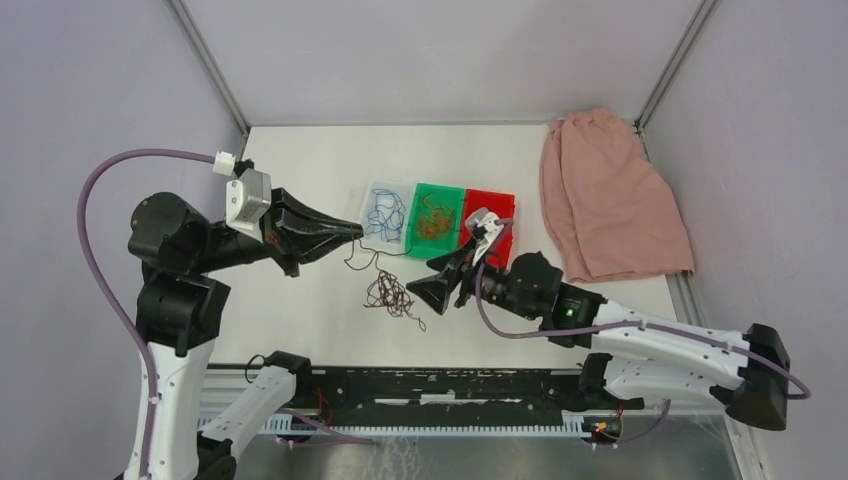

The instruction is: Untangle the cables

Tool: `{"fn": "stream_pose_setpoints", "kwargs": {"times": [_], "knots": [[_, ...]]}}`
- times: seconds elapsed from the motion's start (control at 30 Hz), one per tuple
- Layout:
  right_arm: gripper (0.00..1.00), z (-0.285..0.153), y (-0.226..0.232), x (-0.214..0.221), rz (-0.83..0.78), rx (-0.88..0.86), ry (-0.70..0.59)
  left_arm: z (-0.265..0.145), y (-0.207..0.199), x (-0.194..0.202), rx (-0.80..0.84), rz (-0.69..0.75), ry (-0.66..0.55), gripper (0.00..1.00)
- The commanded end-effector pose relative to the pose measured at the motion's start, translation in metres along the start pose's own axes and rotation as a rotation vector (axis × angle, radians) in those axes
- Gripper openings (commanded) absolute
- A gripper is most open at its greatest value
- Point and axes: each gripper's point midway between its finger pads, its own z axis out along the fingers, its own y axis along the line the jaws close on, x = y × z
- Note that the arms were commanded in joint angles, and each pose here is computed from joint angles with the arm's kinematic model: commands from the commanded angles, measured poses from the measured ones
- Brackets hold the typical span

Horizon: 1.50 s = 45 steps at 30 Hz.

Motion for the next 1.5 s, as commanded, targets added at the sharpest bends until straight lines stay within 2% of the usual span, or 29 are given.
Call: {"fn": "stream_pose_setpoints", "kwargs": {"times": [0.0,0.27,0.5,0.63,0.77,0.97,1.47], "knots": [[0.78,-0.025,0.046,-0.060,-0.116,-0.147,-0.072,-0.001,-0.002,0.005,-0.002,-0.012,0.003,0.04],[0.78,-0.012,0.087,-0.111,-0.195,-0.254,-0.139,0.000,-0.001,0.008,0.013,-0.024,0.012,0.04],[0.72,0.014,0.119,-0.122,-0.164,-0.380,-0.143,0.001,-0.001,0.007,0.013,-0.020,0.010,0.05],[0.64,0.026,0.128,-0.114,-0.109,-0.434,-0.119,0.001,0.000,0.004,0.011,-0.018,0.003,0.05],[0.46,0.035,0.122,-0.105,-0.049,-0.419,-0.116,0.001,-0.001,0.000,0.014,-0.014,-0.007,0.05],[0.33,0.042,0.114,-0.085,0.059,-0.420,-0.112,0.002,0.000,-0.007,0.015,-0.006,-0.017,0.05],[0.29,0.066,0.082,-0.029,0.188,-0.350,-0.041,0.006,0.003,-0.047,0.021,0.069,-0.065,0.06]]}}
